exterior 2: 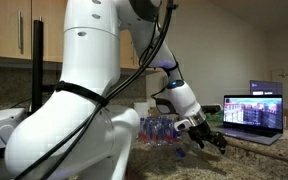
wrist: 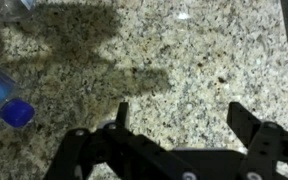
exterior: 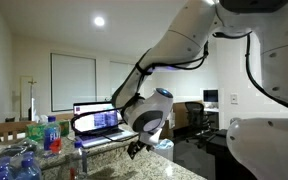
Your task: Put the water bottles upright
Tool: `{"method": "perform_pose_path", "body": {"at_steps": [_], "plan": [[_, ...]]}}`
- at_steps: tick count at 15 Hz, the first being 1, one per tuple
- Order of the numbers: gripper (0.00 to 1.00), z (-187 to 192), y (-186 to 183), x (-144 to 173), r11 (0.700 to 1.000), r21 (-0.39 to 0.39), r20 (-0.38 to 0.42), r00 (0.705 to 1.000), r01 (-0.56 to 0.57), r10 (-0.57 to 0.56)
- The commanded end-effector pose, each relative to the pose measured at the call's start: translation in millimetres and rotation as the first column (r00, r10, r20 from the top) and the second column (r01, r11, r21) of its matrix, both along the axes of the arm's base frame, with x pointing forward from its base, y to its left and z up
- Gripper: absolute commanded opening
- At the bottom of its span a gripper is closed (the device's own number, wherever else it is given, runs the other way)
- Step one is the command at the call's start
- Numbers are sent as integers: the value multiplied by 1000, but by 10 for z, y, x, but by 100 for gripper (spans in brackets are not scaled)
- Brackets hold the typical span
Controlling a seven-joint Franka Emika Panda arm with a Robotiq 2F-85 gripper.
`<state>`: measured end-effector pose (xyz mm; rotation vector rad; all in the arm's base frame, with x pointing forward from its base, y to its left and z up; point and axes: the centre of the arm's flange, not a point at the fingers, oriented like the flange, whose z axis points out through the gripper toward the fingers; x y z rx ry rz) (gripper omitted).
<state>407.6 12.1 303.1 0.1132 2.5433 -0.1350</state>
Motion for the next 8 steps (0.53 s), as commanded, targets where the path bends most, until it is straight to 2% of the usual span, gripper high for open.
{"method": "perform_pose_path", "body": {"at_steps": [1, 4, 8], "plan": [[100, 373, -28, 270, 982, -146, 31, 992, -120, 126], [100, 479, 89, 479, 941, -186, 0, 958, -282, 286], [100, 369, 333, 766, 863, -188, -58, 883, -468, 466]]}}
